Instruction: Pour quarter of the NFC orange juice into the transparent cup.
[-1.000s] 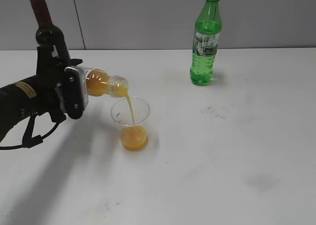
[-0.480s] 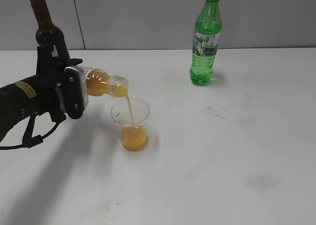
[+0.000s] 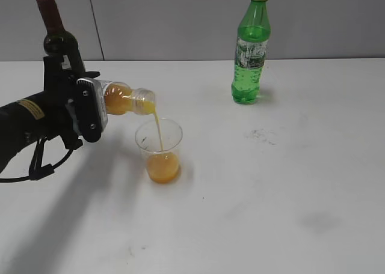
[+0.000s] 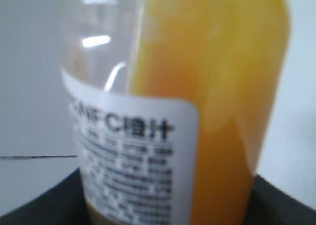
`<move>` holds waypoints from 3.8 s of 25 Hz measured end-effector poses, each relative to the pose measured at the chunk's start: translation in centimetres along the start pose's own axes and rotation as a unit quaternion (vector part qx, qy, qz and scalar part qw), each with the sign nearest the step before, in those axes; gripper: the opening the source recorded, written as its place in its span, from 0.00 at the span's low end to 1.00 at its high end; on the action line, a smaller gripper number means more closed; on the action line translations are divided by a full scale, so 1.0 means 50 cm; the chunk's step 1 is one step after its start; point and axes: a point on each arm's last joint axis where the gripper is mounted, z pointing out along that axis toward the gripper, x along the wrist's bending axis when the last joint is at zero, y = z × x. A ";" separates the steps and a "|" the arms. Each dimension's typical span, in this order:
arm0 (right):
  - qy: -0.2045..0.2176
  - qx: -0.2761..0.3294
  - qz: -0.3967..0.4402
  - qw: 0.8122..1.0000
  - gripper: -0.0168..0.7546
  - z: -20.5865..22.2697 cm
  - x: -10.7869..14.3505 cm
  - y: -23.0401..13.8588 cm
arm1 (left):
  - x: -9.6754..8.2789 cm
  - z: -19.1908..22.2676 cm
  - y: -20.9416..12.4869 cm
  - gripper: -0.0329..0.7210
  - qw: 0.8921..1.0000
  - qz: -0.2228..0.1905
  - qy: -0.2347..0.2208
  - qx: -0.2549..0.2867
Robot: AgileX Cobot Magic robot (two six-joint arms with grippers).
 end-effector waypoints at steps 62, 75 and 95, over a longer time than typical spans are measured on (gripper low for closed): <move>0.000 0.000 0.000 1.000 0.79 0.000 0.000 0.000 | -0.124 0.164 -0.028 0.95 0.779 -0.625 0.045 -0.035; 0.000 0.000 0.000 1.000 0.79 0.000 0.000 0.000 | -0.087 0.026 -0.025 0.93 0.778 -0.625 0.050 -0.036; 0.000 0.000 0.000 1.000 0.79 0.000 0.000 0.000 | 0.104 -0.133 -0.063 0.88 0.794 -0.603 0.058 0.056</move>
